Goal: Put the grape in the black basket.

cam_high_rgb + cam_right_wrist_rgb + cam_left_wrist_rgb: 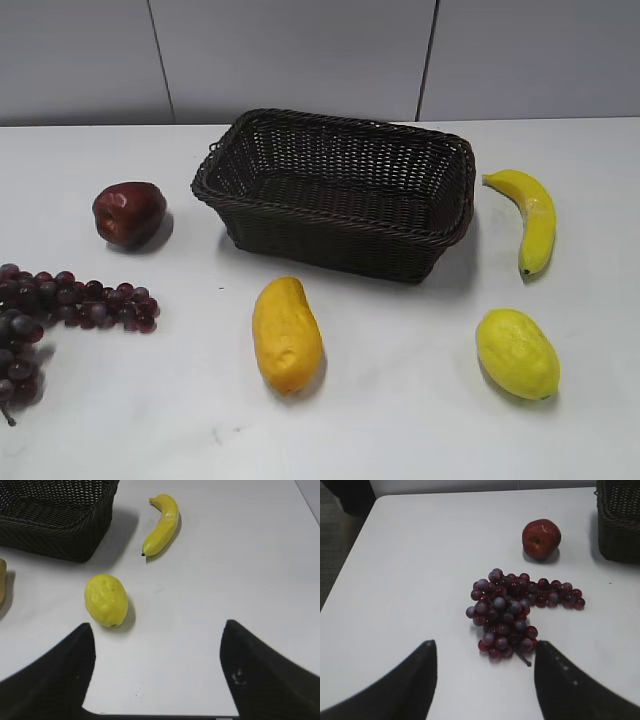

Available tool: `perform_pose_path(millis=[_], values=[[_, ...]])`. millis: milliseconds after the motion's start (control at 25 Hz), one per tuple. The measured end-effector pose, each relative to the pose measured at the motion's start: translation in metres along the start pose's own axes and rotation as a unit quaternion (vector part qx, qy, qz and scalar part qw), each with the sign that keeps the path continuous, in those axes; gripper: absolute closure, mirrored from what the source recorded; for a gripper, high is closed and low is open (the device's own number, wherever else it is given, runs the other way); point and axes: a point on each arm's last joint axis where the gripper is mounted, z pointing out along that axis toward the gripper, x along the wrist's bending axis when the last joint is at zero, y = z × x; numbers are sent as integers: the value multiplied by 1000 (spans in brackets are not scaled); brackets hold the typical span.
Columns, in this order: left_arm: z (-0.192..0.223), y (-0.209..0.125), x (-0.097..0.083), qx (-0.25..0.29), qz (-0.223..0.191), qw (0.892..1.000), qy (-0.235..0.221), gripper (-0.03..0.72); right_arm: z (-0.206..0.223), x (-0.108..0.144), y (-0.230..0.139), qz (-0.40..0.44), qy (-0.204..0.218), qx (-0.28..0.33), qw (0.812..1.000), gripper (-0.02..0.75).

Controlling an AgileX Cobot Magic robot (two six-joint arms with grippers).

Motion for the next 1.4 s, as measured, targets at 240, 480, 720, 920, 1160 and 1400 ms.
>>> perform_pose_path(millis=[240, 480, 720, 920, 1160, 1400], values=[[0, 0, 0, 0, 0, 1000, 0, 108, 0, 0, 0, 0, 0, 0, 1000, 148], [0, 0, 0, 0, -1, 1000, -1, 108, 0, 0, 0, 0, 0, 0, 1000, 148], [-5, 25, -1, -92, -8, 996, -10, 108, 0, 0, 0, 0, 0, 0, 1000, 148], [11, 56, 2, -136, 6, 991, 6, 112, 0, 0, 0, 0, 0, 0, 1000, 148], [76, 83, 0, 16, 15, 1000, -4, 141, 0, 0, 0, 0, 0, 0, 1000, 148], [152, 116, -1, 199, 21, 980, -12, 143, 0, 0, 0, 0, 0, 1, 1000, 148]])
